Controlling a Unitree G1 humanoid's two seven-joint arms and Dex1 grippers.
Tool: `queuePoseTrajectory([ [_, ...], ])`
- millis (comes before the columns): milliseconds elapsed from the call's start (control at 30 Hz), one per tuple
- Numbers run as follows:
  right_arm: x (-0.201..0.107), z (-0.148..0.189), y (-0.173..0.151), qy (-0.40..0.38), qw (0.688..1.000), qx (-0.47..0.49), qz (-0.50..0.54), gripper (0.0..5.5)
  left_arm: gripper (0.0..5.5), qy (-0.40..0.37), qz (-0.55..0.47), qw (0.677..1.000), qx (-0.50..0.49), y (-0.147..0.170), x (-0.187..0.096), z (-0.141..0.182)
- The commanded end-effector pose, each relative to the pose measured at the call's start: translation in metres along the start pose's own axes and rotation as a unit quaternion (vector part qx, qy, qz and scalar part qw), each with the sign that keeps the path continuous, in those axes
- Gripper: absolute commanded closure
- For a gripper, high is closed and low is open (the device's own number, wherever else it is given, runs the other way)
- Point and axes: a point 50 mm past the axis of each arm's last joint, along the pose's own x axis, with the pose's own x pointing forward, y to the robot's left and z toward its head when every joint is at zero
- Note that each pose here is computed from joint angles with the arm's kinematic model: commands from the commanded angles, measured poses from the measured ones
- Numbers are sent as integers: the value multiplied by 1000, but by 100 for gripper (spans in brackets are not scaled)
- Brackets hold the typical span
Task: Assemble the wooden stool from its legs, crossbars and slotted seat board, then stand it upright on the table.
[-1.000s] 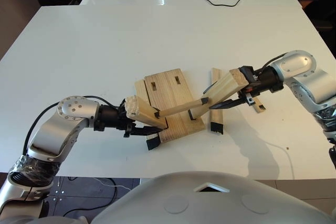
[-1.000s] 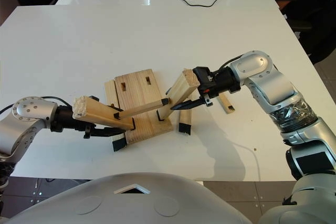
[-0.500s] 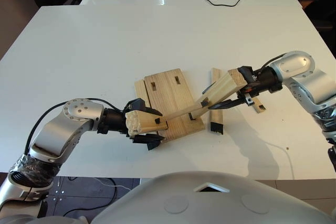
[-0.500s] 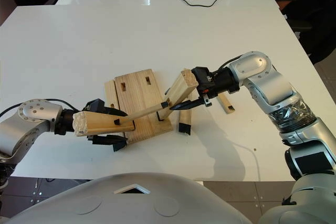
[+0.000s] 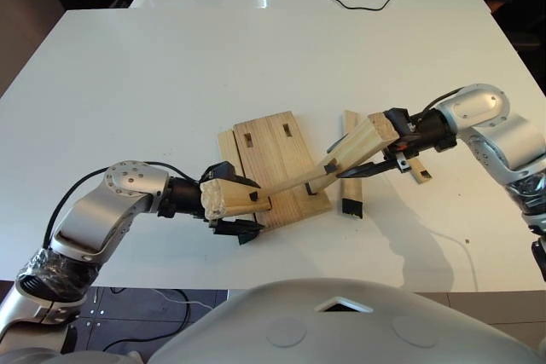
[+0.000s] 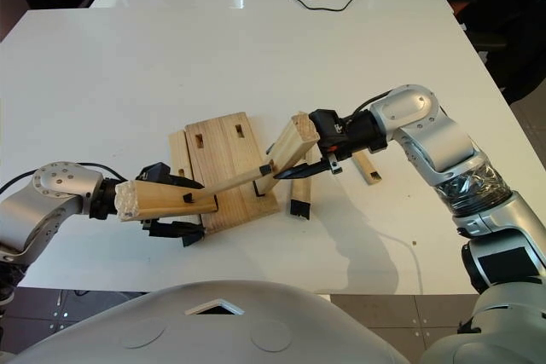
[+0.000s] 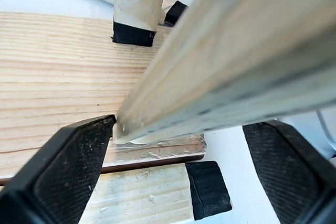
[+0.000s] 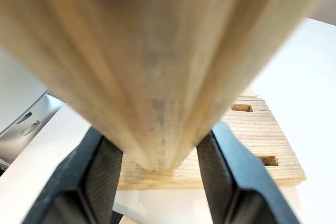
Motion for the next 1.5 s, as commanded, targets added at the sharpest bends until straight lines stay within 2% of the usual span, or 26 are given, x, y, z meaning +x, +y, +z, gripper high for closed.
queuePoseTrajectory([
  [33, 20, -85, 39, 163, 971, 173, 5, 351, 114, 38, -20, 999, 17, 5, -20, -16],
  [367, 21, -85, 39, 165, 972, 170, 4, 351, 114, 25, -5, 999, 28, 25, -46, -17],
  [467, 21, -84, 38, 167, 972, 165, 8, 351, 114, 21, 42, 999, 23, 45, -61, -15],
  [567, 21, -83, 40, 175, 972, 154, 19, 351, 114, -13, 107, 994, 20, 71, -74, 1],
  [667, 20, -81, 39, 180, 973, 144, 27, 351, 114, -63, 139, 987, 49, 87, -79, 36],
  [833, 18, -79, 35, 184, 972, 141, 27, 351, 114, -139, 65, 974, 164, 78, -59, 118],
  [967, 19, -76, 31, 176, 975, 137, 22, 351, 114, -143, -9, 963, 227, 59, -34, 150],
  [1100, 21, -70, 27, 165, 977, 132, 15, 351, 114, -125, -77, 952, 269, 37, -14, 156],
  [1333, 22, -73, 30, 168, 977, 132, 21, 351, 114, -108, -148, 942, 280, 12, -5, 150],
  [1500, 25, -71, 27, 164, 978, 127, 18, 351, 114, -64, -132, 945, 293, 12, 14, 131],
])
